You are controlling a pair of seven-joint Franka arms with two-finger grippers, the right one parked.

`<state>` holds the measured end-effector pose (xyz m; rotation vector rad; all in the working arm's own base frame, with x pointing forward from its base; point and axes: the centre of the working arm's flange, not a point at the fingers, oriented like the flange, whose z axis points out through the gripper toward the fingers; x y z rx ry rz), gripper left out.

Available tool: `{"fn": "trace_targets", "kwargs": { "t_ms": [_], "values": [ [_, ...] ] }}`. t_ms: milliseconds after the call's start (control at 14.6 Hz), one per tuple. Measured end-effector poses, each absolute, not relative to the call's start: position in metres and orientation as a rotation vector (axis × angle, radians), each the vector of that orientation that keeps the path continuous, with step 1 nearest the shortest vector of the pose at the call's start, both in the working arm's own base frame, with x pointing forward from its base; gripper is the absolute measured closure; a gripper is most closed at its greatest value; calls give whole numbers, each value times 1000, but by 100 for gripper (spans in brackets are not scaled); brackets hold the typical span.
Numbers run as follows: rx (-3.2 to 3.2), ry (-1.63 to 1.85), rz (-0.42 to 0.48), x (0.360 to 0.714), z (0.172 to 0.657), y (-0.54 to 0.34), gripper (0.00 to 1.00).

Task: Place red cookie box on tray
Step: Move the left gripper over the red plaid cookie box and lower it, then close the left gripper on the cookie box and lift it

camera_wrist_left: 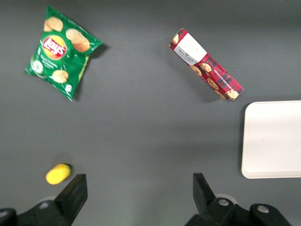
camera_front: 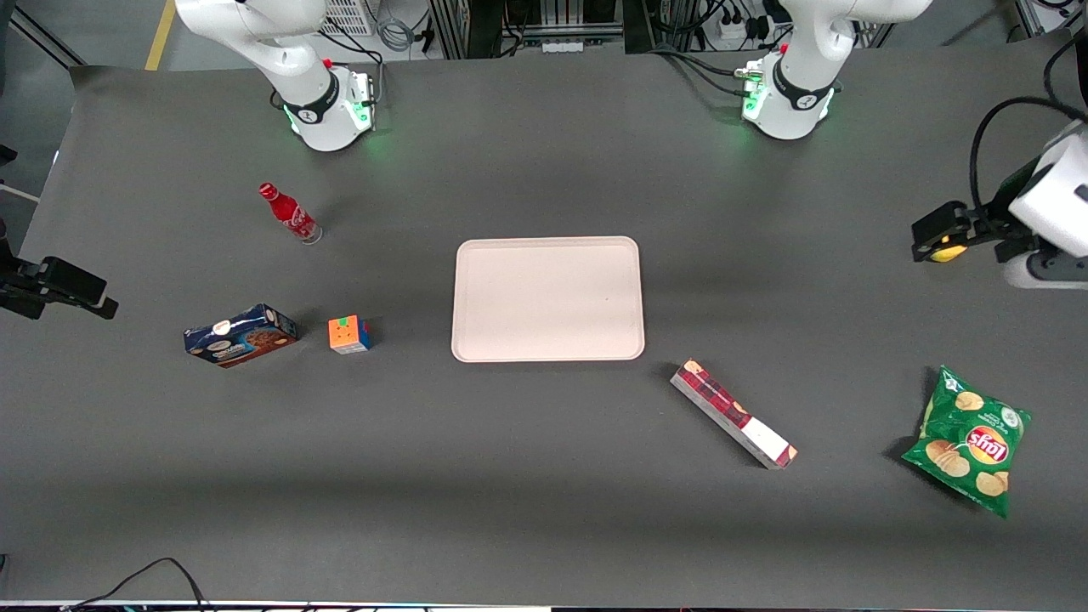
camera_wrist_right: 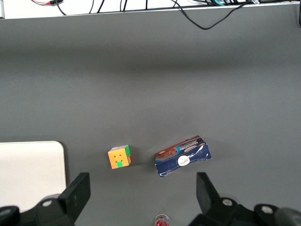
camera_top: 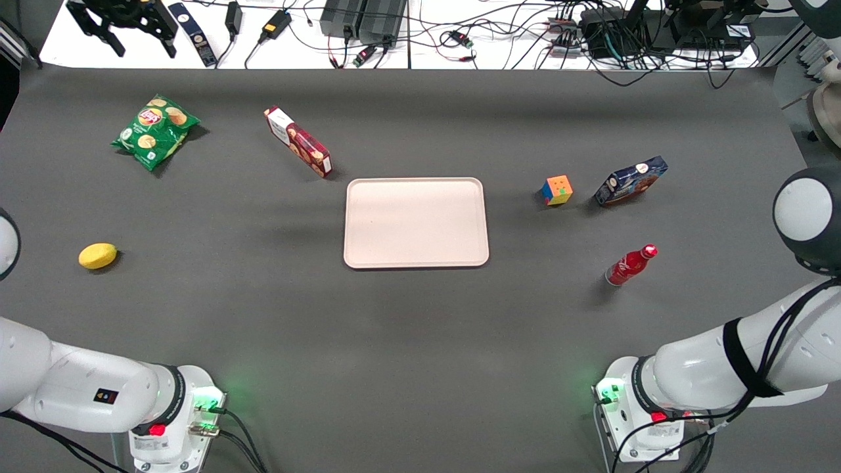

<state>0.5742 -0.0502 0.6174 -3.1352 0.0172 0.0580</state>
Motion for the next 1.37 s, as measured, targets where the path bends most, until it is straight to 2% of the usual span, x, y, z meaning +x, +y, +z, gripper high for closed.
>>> {"fn": "trace_targets", "kwargs": {
  "t_ms": [206, 756, 1099, 1374],
  "values": [
    [-3131, -218, 96, 587, 593, -70, 0],
    [-3045, -835, 35, 641, 488, -159, 0],
    [-3033, -975, -30, 678, 398, -173, 0],
    [-3007, -1089, -58, 693, 339, -176, 0]
  ]
}}
